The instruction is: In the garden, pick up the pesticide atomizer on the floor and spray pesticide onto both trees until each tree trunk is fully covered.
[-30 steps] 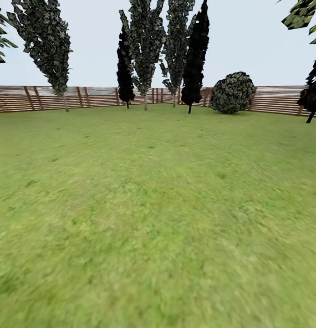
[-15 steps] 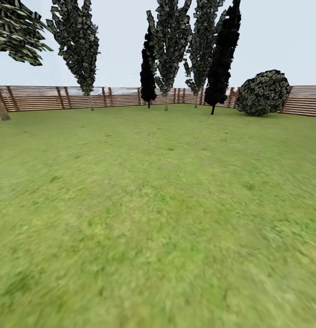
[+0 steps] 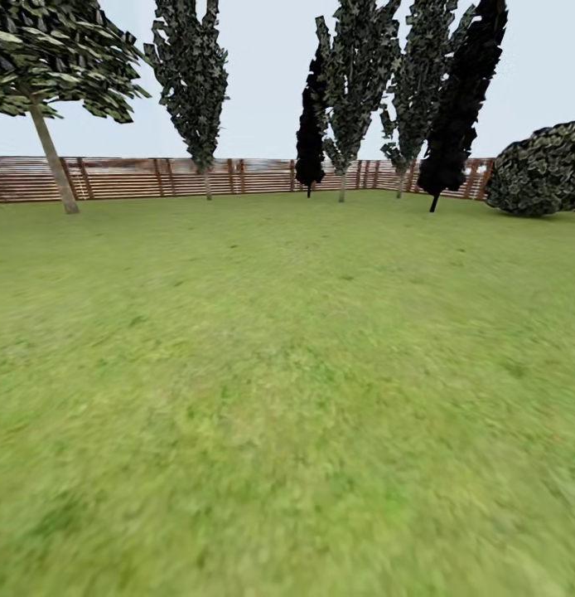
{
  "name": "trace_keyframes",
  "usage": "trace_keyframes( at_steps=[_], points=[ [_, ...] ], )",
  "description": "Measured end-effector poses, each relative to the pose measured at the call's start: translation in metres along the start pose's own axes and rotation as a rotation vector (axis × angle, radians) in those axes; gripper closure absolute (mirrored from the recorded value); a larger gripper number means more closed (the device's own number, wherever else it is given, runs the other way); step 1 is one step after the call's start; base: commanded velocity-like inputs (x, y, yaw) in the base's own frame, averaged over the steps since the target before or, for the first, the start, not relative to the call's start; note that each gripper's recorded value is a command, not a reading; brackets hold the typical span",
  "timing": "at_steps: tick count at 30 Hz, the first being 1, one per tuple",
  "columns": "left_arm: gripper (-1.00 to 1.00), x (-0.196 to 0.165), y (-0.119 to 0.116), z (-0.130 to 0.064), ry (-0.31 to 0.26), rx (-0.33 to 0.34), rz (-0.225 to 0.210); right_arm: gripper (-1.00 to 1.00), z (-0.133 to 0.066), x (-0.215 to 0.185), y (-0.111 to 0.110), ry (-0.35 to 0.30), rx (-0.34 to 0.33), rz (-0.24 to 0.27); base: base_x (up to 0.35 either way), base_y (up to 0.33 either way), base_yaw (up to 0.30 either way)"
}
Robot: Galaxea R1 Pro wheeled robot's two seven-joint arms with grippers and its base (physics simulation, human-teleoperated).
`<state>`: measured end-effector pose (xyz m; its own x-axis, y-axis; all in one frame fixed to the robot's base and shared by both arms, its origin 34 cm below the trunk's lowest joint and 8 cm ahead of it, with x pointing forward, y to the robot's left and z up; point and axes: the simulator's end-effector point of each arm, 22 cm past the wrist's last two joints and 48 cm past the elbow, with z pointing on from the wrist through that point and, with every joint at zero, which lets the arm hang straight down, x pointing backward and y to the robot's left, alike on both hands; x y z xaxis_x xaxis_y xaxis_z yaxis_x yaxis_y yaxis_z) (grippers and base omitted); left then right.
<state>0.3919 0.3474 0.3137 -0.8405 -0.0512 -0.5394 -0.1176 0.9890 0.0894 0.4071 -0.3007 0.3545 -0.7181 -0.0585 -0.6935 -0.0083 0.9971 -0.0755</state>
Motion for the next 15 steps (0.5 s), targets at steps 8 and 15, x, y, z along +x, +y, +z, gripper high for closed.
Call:
trace_keyframes(
  at_steps=[8, 15],
  points=[
    [-1.0, 0.0, 0.0001, 0.0, 0.0, 0.0, 0.0, -1.0, 0.0, 0.0, 0.0001, 0.0, 0.0, 0.0, 0.338, 0.0, 0.278],
    [-1.0, 0.0, 0.0001, 0.0, 0.0, 0.0, 0.0, -1.0, 0.0, 0.0, 0.0, 0.0, 0.0, 0.0, 0.338, 0.0, 0.278]
  ],
)
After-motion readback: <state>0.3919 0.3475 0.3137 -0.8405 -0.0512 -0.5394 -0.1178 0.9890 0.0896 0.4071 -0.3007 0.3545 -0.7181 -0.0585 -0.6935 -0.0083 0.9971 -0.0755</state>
